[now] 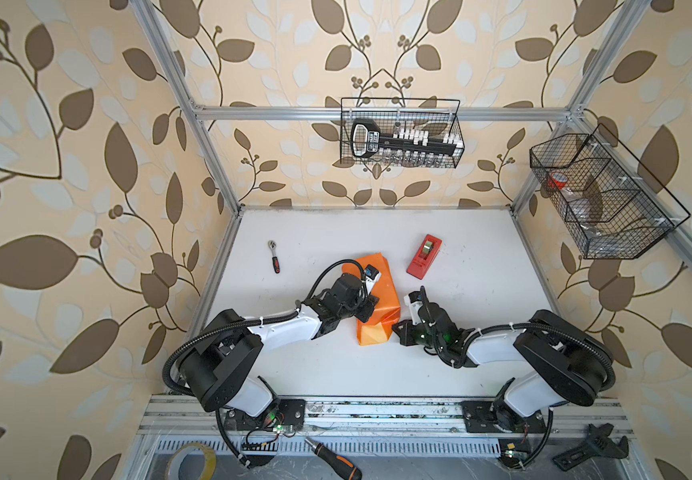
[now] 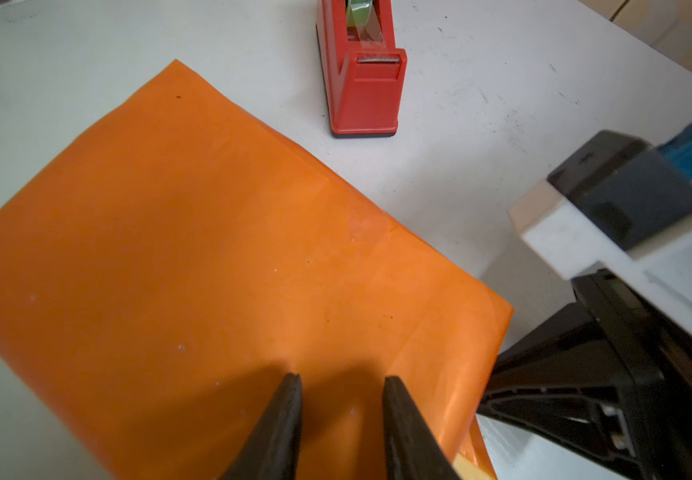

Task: Wrap the gift box in paper

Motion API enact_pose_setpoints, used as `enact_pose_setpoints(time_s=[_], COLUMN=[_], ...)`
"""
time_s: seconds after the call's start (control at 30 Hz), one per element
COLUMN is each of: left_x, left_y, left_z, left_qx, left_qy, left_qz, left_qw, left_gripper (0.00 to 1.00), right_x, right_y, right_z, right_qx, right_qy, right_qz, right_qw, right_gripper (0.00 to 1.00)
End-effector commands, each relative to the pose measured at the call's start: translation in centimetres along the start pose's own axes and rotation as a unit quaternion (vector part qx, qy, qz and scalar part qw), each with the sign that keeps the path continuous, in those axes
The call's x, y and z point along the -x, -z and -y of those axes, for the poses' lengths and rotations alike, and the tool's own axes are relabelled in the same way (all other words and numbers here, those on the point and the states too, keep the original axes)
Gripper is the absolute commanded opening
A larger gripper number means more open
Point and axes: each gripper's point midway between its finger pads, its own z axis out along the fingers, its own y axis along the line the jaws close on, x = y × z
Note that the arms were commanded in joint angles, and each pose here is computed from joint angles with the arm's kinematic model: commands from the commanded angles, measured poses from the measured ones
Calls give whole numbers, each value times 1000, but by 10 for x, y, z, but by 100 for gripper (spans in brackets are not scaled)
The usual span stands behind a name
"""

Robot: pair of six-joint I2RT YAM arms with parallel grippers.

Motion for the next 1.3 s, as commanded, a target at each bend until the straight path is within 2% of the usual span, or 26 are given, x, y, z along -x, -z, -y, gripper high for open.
enact_pose_setpoints(time_s=[0.0, 0.37, 1.03, 1.27], left_x=[-39, -39, -42, -38], left_y=[-2, -3, -3, -4], left_z=[-7, -7, -8, -7], left_qx=[13, 13, 15, 13], left_qy=[2, 2, 4, 7], left_qz=[-66, -67, -72, -72], left_qw=[998, 998, 997, 997], left_gripper=[34, 33, 32, 33], right_x=[2, 5, -53, -47], right_y=[-1, -5, 1, 4], right_z=[3, 8, -2, -18], right_qx=[-3, -2, -6, 12], right_qy=[-2, -12, -3, 0], right_qz=[-10, -9, -54, -43], right_qw=[1000, 1000, 999, 999], right_gripper=[10, 11, 9, 9])
